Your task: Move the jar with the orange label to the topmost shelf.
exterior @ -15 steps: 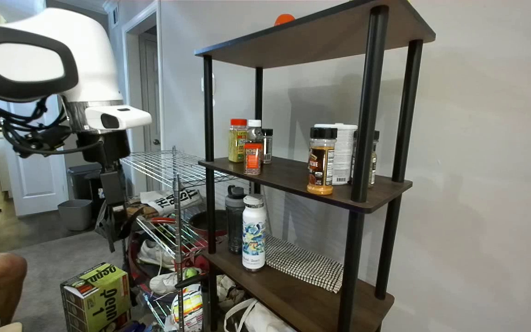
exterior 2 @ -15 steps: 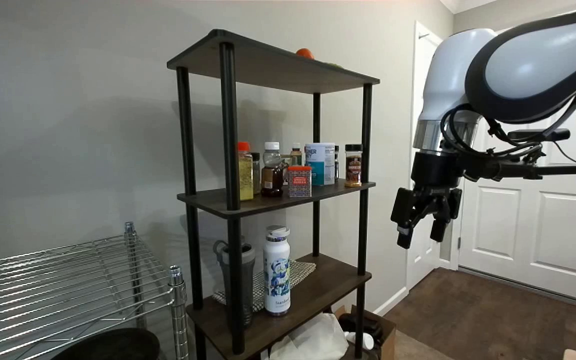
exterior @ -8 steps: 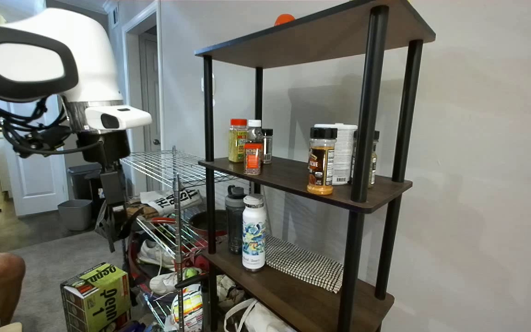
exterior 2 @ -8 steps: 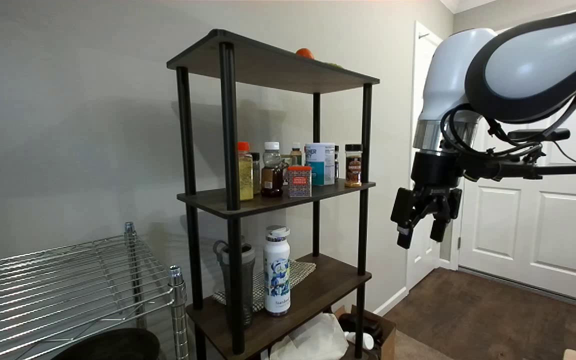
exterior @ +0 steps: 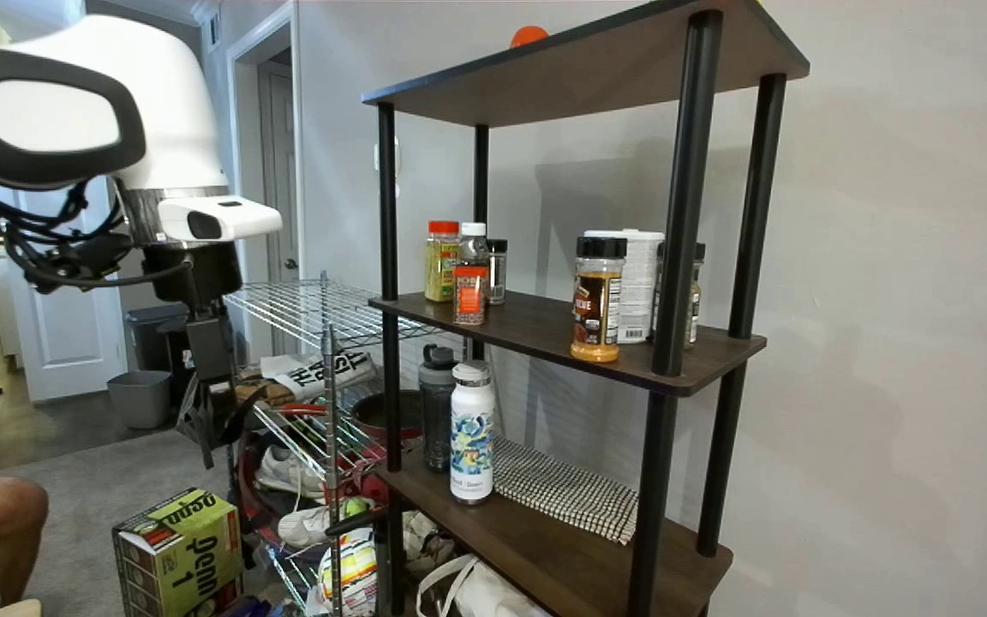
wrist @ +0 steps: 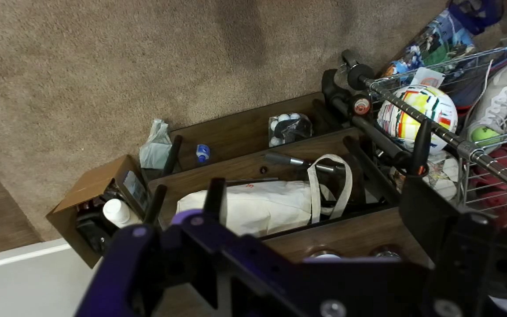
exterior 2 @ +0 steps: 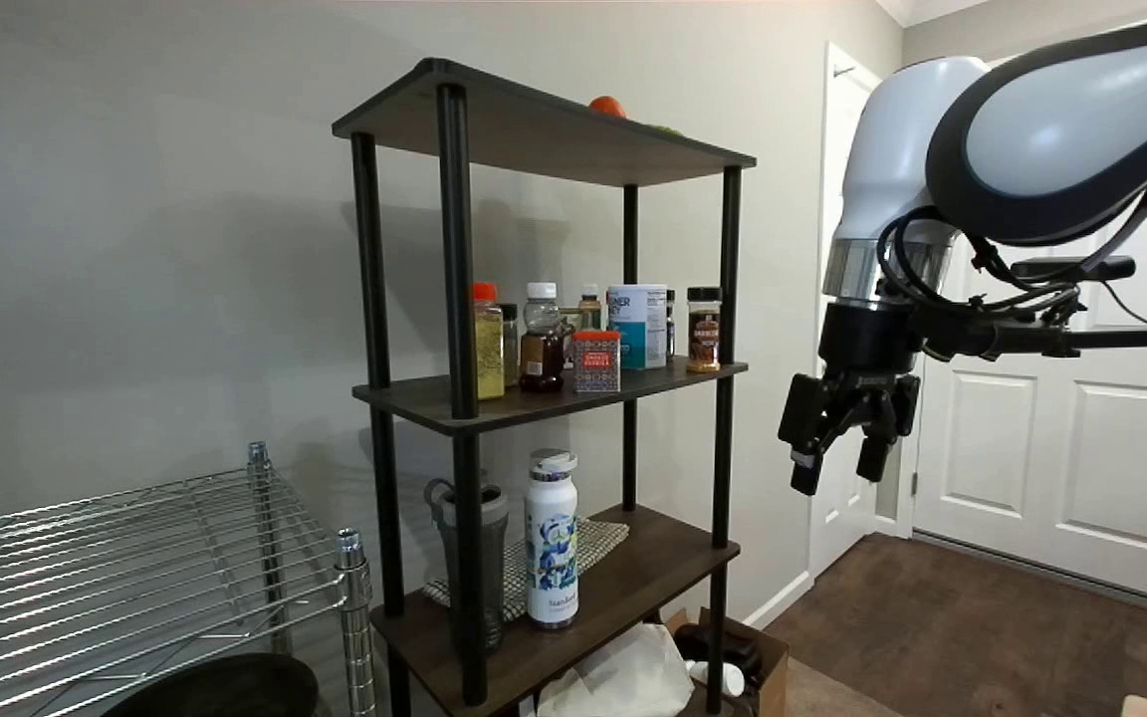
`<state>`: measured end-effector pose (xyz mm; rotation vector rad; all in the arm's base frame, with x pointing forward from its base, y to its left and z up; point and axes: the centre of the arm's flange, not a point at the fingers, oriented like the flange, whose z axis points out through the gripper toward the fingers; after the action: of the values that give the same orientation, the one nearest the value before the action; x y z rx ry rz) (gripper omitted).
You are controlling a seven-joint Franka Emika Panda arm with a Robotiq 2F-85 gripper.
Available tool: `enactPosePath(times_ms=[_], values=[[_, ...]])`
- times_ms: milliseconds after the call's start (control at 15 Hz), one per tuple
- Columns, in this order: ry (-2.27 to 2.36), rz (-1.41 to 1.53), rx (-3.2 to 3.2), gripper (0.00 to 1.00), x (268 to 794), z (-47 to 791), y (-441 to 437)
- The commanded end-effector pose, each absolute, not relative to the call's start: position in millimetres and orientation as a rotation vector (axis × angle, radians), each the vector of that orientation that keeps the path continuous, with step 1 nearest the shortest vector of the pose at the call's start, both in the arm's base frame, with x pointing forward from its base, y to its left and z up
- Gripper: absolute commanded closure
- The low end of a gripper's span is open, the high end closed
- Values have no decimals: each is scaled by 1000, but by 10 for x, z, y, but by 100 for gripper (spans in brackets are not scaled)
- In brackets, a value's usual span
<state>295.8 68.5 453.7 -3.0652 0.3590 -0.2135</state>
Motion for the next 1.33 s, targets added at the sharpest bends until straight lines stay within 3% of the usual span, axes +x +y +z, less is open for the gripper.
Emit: enactPosePath(times_ms=[0, 1000, 1267], values=[[359, -213, -3065, 0, 2958, 4537, 685], [359, -213, -3065, 0, 2958, 4537, 685], [337, -244, -3123, 0, 3254, 4664, 698]])
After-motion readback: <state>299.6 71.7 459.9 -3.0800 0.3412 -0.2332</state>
